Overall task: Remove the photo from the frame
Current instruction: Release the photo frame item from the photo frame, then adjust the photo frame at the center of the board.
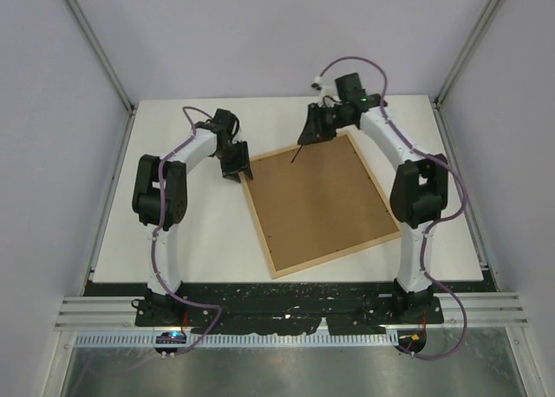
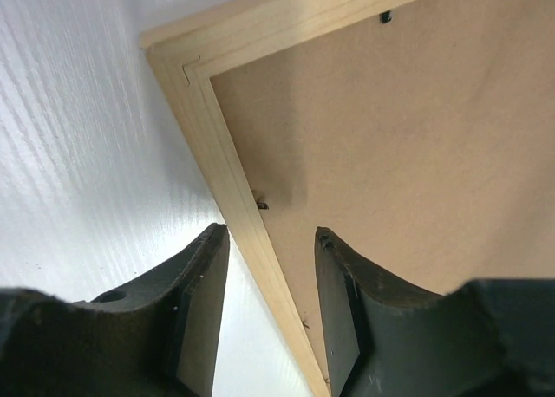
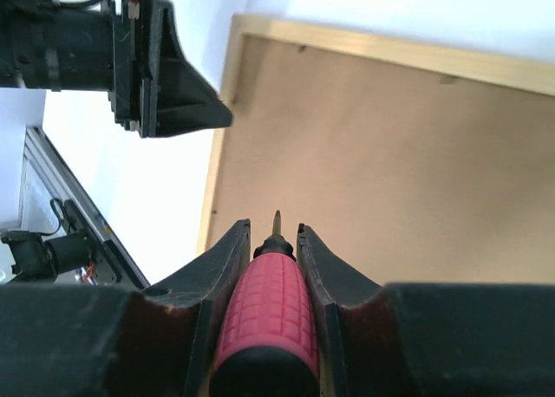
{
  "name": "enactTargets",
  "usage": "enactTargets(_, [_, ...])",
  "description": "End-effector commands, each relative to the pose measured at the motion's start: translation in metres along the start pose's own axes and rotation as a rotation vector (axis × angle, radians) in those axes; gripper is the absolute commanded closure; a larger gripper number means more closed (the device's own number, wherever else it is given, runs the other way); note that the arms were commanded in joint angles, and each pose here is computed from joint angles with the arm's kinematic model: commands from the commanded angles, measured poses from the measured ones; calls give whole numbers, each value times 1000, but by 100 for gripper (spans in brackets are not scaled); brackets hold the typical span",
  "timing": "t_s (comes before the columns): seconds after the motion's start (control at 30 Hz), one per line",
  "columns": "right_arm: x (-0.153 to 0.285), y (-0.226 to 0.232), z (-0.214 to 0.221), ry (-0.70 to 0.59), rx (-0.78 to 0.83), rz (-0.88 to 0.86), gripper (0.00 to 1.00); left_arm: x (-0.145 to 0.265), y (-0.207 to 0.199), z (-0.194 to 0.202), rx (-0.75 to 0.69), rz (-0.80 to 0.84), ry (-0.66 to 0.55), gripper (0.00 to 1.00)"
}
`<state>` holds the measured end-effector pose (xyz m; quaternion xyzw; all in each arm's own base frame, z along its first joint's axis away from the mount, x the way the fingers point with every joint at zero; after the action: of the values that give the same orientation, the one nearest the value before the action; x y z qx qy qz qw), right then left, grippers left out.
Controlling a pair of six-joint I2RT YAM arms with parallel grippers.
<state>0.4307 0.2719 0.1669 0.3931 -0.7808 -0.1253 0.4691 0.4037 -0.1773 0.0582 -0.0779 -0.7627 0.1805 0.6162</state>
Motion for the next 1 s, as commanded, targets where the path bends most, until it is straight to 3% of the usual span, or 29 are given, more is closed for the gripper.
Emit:
enactTargets(0.0, [98,7,-17,-99,169,-40,92,27,-11,-25,-68,-39,-119,52])
enactTargets(0.13, [122,-14,9,-88,173,-34,92,25,-11,-25,-98,-93,-114,52])
enactTargets(0.3, [118,-41,48,-40,99,-57,92,20,-11,-27,-117,-144,-106,53])
enactTargets(0.63, [134,-15,60,-125,138,-138,92,13,6,-10,-125,-225,-80,53])
enactTargets(0.97, [131,-9,72,-121,129,-195,92,-6,9,-8,-112,-244,-40,53])
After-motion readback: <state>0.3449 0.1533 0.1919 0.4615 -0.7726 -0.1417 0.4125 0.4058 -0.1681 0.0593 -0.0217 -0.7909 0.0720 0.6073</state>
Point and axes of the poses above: each gripper's point midway between its finger pads, its own x axis back along the fingers, its own y axis along the line the jaws close on, z = x × y, the point moved 2 cm from there along x, back along the fingers, and after that the axes turned 2 degrees about x, right-handed, at the moved point
